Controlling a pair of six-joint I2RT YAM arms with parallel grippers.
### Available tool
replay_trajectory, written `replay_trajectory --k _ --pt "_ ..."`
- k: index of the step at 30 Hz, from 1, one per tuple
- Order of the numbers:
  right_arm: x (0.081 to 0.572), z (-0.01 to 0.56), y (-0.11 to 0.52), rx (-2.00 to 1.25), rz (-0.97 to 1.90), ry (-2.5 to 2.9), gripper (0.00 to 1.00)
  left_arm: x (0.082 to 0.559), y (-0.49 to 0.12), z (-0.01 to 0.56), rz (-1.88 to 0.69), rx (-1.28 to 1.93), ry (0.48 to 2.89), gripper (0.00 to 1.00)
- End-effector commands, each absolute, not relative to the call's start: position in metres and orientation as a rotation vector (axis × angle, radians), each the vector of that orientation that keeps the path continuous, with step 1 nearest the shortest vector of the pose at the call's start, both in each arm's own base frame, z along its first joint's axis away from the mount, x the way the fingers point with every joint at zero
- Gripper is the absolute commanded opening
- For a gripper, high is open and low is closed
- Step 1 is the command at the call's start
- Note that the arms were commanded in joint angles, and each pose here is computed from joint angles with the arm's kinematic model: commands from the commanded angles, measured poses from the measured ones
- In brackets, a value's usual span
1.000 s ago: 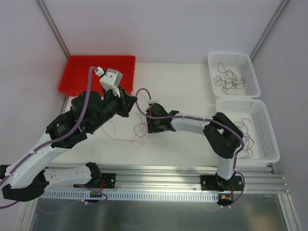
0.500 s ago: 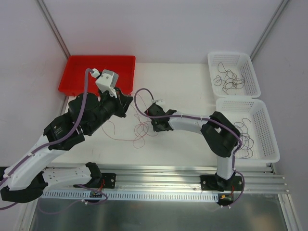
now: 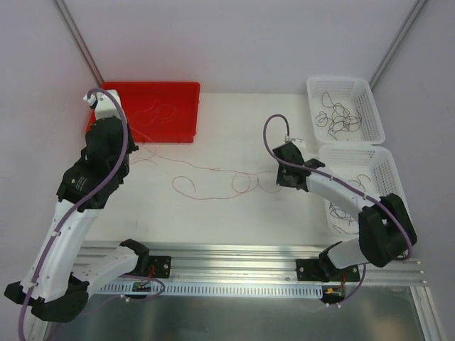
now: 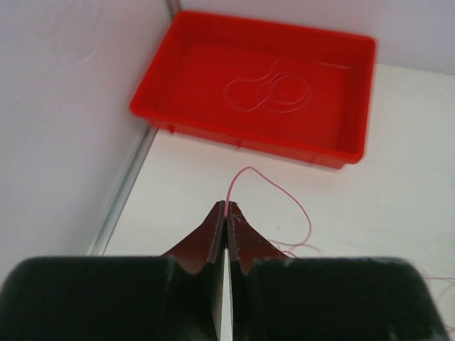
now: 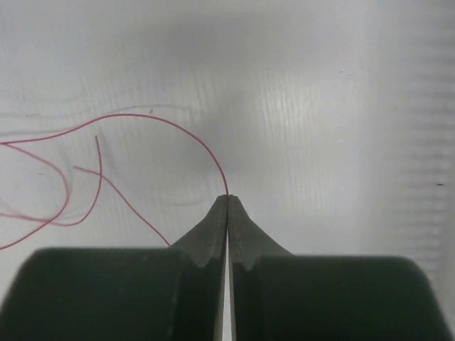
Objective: Untangle the cables
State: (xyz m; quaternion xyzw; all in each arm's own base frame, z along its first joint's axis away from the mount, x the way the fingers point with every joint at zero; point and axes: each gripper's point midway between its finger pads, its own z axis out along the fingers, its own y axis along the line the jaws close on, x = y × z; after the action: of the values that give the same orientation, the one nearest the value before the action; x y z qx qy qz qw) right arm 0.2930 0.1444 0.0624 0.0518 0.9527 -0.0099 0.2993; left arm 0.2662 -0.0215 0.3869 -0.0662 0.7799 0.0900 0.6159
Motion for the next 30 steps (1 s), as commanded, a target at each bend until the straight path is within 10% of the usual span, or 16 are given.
replay_trajectory --k 1,15,30 --pt "0.288 0.090 0.126 0.099 -0.028 2.479 0.01 0.275 0.000 0.341 0.276 -0.205 1.935 0.00" --pt "0.275 0.249 0.076 0.135 0.202 2.134 0.01 0.261 0.136 0.213 0.448 -0.950 2.034 0.00" --pt "0.259 0.324 0.056 0.178 0.354 1.954 0.01 0.255 0.147 0.156 0.141 -1.276 1.925 0.00"
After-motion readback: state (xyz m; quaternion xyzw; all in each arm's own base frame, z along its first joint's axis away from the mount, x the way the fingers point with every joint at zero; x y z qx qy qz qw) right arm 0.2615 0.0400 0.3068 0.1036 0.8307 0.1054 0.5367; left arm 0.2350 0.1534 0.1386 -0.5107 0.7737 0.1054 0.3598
